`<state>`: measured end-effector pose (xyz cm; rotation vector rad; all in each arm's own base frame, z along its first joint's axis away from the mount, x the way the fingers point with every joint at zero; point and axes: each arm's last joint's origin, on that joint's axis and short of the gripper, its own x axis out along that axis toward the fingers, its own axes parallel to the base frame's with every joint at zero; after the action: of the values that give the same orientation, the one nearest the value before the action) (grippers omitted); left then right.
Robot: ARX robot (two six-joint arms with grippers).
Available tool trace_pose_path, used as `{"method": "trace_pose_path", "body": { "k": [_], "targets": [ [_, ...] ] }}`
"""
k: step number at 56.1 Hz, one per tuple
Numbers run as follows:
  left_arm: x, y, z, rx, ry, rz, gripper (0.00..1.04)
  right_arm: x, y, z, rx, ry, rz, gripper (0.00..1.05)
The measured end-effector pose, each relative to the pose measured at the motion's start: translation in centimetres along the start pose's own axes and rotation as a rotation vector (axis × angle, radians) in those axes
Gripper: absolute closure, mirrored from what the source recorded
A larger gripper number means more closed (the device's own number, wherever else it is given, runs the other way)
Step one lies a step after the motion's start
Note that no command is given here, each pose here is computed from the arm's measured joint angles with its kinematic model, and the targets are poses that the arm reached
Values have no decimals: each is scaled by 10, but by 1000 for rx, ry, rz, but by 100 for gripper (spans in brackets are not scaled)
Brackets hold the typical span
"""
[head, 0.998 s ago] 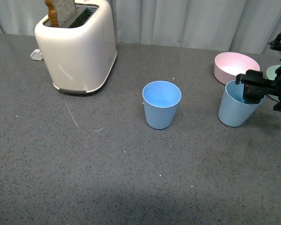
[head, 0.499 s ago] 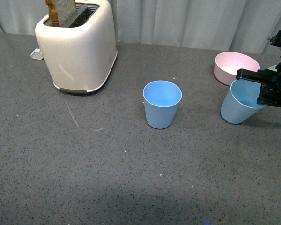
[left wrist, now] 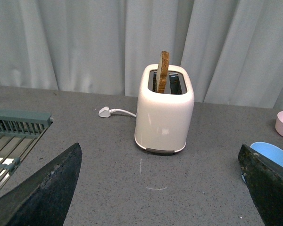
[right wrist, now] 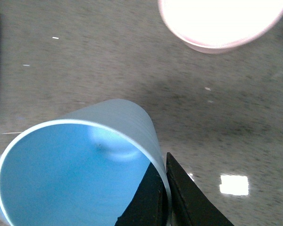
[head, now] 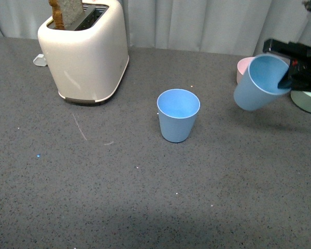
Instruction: Stack blue cups with both arms
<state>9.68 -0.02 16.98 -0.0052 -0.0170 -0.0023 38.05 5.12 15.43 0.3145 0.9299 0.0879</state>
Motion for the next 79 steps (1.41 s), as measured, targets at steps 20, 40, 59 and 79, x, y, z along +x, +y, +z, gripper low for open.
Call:
{"method": "trace_pose_path", "body": {
  "k": [20,40,59,79],
  "targets": [
    [0,0,0,0,0,0,7,-3,68,-6,-90,32,136,104],
    [0,0,0,0,0,0,7,14,85,-23,-113,106,136,104],
    [0,0,0,0,0,0,7,14,87,-23,-117,112,132,104],
    [0,0,0,0,0,0,7,14,85,-22,-115,106,120,61]
  ]
}}
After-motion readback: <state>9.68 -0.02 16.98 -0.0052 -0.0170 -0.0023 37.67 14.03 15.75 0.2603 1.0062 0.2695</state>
